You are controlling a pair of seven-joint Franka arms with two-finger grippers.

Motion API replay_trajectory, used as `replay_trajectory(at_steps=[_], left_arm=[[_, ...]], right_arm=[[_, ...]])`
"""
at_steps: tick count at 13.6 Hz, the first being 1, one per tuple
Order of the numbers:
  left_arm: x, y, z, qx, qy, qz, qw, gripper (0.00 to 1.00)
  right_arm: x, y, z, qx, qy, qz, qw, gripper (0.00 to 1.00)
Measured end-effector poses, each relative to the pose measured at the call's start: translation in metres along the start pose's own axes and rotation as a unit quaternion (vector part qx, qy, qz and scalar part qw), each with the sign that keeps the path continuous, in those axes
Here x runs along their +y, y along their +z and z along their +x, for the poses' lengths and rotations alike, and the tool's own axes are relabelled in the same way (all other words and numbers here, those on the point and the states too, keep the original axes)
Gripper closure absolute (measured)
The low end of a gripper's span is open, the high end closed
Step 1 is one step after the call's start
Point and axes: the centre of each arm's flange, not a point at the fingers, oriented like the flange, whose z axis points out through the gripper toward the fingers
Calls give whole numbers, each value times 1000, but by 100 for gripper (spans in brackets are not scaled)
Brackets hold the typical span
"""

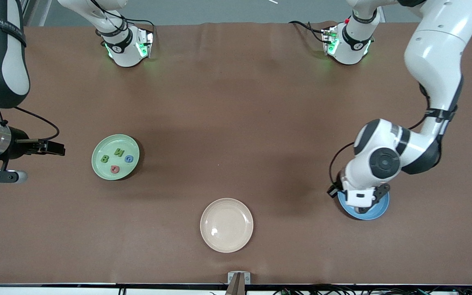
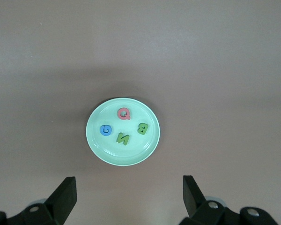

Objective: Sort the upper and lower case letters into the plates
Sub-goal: 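Lower the green u onto the blue plate and open the left gripper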

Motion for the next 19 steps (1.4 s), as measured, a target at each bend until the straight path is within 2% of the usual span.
replay_trajectory(at_steps=[2, 4, 6, 8, 11, 13, 17, 18, 19], left_arm=[[-31, 17, 18, -6, 26, 15, 1000, 74], [-52, 36, 31, 9, 49, 24, 998, 74], [-70, 55, 39, 29, 68, 13, 997, 74], [-85, 70, 43, 32, 78, 8, 996, 74], [-90, 74, 44, 31, 84, 8, 996, 74], [-89, 74, 44, 36, 88, 10, 995, 70], [-84, 67, 47, 45, 88, 0, 995, 29], [-83, 64, 48, 48, 88, -2, 995, 22], [-81, 61, 49, 50, 88, -5, 995, 8]], right_arm=[[1, -12, -8, 8, 2, -2, 1000, 0], [5, -14, -11, 8, 5, 0, 1000, 0], [9, -12, -11, 6, 9, 2, 1000, 0], [15, -11, -12, 4, 4, 3, 1000, 0], [37, -20, -21, 7, -2, 28, 1000, 0], [46, -35, -40, 15, -1, 36, 999, 0], [31, -53, -83, 25, -14, 35, 999, 0], [27, -53, -90, 28, -17, 34, 999, 0], [24, -51, -96, 31, -19, 33, 999, 0]])
